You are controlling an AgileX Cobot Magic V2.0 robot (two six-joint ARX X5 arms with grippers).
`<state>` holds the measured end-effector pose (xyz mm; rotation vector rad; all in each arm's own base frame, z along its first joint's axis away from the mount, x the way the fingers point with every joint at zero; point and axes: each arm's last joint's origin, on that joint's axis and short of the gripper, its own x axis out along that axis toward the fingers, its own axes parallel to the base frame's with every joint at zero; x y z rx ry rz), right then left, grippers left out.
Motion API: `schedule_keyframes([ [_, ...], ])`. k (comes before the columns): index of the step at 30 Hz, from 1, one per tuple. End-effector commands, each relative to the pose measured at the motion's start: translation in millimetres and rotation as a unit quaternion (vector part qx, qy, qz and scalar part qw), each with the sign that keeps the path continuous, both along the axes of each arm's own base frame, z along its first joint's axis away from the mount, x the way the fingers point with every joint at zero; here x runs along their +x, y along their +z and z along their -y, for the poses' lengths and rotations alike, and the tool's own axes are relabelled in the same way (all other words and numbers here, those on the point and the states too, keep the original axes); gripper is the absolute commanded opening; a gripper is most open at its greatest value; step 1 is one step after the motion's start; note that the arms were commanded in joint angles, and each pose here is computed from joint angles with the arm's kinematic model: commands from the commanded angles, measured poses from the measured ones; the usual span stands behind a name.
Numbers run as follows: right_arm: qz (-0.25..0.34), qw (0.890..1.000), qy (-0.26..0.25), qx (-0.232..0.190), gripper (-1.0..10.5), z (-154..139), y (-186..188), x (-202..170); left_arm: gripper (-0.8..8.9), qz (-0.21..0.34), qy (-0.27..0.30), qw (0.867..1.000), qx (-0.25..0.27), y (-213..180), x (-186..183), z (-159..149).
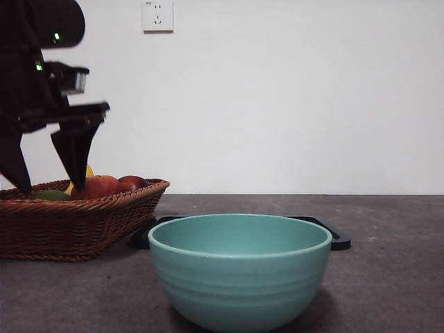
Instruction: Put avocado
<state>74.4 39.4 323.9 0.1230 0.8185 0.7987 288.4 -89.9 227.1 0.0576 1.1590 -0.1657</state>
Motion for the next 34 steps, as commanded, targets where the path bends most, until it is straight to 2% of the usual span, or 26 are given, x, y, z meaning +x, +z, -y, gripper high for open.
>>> schedule_keyframes([
  [1,0.010,1.000,0.002,0.003,3.9,-0.6,4.7,0.9,3.82,-0.004,0.002,1.000,0.008,-5.9,9.2,4.0],
  [10,0.010,1.000,0.002,0.003,3.9,-0.6,4.8,0.9,3.78,-0.024,0.000,1.000,0.015,-24.9,17.8,8.2],
  [13,0.011,1.000,0.002,0.003,3.9,-0.7,4.9,1.1,3.45,-0.026,0.000,1.000,0.016,-26.3,18.1,8.7],
  [19,0.013,1.000,0.002,0.004,3.9,-0.8,5.2,1.3,2.16,-0.031,0.000,0.999,0.017,-26.8,17.3,8.4],
  [24,0.013,1.000,0.002,0.004,3.9,-0.8,5.2,1.3,1.81,-0.035,-0.004,0.999,0.012,-25.7,16.6,9.3],
  [28,0.013,1.000,0.002,0.004,3.9,-0.7,5.2,1.3,1.81,-0.027,-0.008,1.000,0.006,-14.8,16.6,11.8],
  [34,0.013,1.000,0.002,0.004,3.9,-0.7,5.2,1.3,1.81,0.028,-0.030,0.999,-0.025,27.9,8.4,21.0],
])
